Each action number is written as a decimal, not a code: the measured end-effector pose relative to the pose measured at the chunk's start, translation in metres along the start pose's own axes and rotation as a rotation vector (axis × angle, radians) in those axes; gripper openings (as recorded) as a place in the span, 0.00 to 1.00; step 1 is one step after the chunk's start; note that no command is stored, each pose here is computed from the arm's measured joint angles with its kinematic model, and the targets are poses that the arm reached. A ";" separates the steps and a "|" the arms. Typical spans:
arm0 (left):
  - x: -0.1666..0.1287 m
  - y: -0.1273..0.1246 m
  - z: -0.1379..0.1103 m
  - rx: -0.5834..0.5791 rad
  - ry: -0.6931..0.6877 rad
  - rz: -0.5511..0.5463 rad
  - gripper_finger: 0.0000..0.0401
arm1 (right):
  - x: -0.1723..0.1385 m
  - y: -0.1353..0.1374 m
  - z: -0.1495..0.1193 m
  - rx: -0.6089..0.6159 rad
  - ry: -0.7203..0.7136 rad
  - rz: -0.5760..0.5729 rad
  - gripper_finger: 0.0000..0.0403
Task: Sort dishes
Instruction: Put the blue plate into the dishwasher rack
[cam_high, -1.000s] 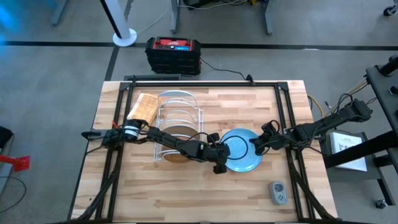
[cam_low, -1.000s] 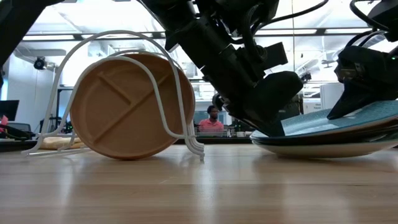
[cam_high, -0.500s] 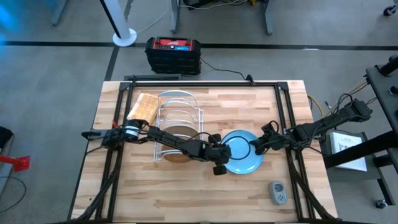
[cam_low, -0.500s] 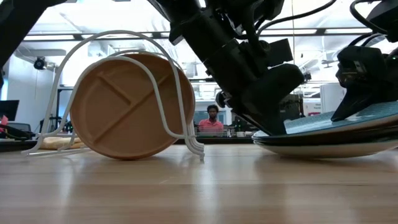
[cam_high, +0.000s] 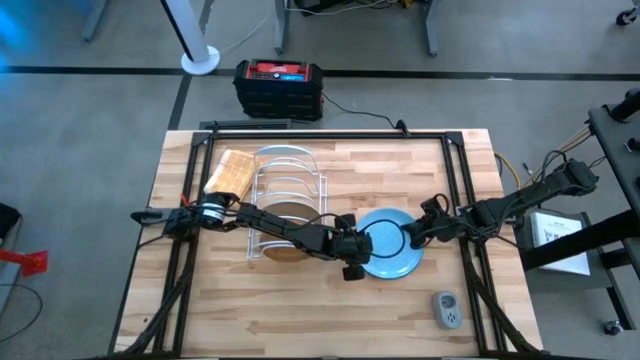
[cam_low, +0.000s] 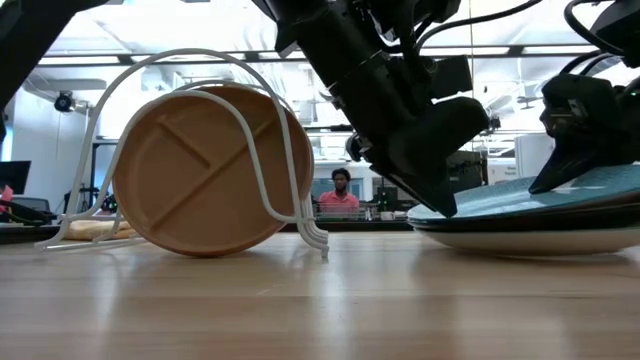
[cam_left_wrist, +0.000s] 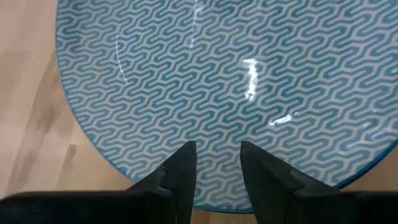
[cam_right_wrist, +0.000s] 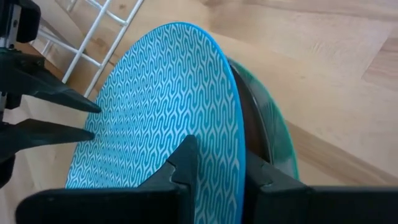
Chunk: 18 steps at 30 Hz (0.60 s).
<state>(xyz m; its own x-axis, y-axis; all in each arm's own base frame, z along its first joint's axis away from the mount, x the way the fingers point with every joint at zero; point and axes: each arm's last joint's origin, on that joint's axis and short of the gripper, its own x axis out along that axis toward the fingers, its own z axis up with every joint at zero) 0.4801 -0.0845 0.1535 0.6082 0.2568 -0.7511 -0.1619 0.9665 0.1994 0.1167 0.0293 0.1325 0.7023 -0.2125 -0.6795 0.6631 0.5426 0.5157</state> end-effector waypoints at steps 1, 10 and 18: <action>0.000 0.000 0.000 0.000 0.000 0.001 0.29 | 0.000 0.000 0.000 -0.001 -0.005 -0.002 0.12; -0.002 0.000 0.001 -0.001 -0.004 0.002 0.29 | -0.001 0.001 0.002 -0.014 -0.048 0.002 0.08; -0.004 0.001 0.003 -0.004 -0.011 0.000 0.29 | -0.003 0.004 0.004 -0.029 -0.066 0.044 0.02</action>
<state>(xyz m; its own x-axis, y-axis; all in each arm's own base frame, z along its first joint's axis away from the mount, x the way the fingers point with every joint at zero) 0.4796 -0.0849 0.1588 0.6169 0.2572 -0.7438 -0.1654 0.9664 0.1970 0.1188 0.0287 0.1387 0.7470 -0.2402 -0.6199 0.6237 0.5759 0.5285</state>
